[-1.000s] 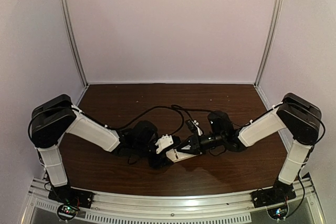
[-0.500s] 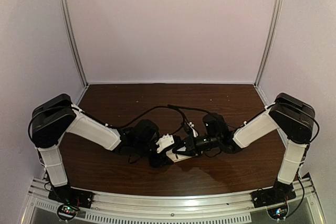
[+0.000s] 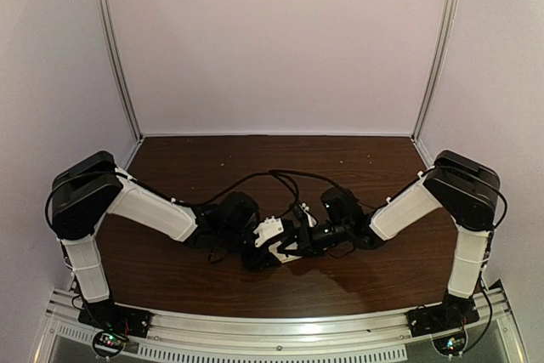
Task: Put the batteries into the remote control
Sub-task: Load the battery cover onto the remote control without the battery cover.
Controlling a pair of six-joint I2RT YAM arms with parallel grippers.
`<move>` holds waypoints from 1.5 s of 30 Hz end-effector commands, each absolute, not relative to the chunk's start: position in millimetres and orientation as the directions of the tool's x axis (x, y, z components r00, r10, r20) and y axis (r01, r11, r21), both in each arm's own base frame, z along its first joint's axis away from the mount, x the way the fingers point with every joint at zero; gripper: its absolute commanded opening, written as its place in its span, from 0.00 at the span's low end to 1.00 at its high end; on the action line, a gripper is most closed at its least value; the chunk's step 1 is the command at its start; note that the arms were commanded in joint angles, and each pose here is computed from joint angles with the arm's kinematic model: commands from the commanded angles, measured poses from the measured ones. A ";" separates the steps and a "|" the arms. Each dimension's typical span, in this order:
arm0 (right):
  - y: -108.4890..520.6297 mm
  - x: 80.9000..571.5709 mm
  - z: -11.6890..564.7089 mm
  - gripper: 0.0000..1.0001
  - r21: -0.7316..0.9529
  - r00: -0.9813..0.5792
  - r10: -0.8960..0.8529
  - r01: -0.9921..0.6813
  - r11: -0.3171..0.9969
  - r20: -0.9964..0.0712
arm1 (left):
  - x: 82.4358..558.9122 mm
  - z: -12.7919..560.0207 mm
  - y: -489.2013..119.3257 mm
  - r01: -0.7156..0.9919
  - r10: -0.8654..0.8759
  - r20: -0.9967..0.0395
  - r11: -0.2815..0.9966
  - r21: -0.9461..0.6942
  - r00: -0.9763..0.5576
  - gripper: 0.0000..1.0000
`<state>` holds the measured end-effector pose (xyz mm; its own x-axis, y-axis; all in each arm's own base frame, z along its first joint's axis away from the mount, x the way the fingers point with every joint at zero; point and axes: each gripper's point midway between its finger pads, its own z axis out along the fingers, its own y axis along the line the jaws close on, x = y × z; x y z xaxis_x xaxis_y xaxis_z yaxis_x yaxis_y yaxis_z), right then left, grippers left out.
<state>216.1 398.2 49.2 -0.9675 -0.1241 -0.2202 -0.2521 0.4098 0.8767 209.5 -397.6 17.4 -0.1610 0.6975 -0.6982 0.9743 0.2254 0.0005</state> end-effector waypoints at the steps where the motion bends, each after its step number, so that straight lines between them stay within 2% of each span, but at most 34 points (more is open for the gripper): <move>1: 398.3 218.0 34.7 0.03 0.851 -0.964 -0.132 -0.265 0.454 -0.230 | 213.4 15.9 -401.5 0.976 0.703 -0.696 0.219 0.011 -0.149 0.65; 6: 392.7 217.9 24.3 0.03 0.832 -0.964 -0.136 -0.265 0.488 -0.227 | 214.0 17.5 -398.8 0.973 0.699 -0.698 0.231 0.016 -0.155 0.76; 14: 386.8 217.7 13.3 0.03 0.801 -0.961 -0.150 -0.276 0.531 -0.231 | 214.4 22.8 -391.1 0.967 0.678 -0.721 0.250 0.045 -0.142 0.79; 21: 387.7 218.8 14.1 0.03 0.805 -0.963 -0.144 -0.271 0.529 -0.230 | 210.8 41.1 -382.9 0.962 0.612 -0.787 0.255 0.099 -0.081 0.91; 31: 388.4 224.1 13.3 0.03 0.808 -0.965 -0.131 -0.262 0.527 -0.227 | 207.7 49.9 -387.3 0.958 0.588 -0.809 0.224 0.181 0.016 0.89; 45: 385.8 228.3 10.6 0.03 0.803 -0.967 -0.124 -0.256 0.539 -0.225 | 210.8 27.7 -399.4 0.968 0.631 -0.775 0.203 0.149 -0.013 0.84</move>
<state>223.8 399.4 39.9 -0.9530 -0.1448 -0.2661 -0.3029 0.4446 0.8430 208.3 -390.7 30.7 -0.0174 0.6274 -0.7785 0.9658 0.2119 0.1492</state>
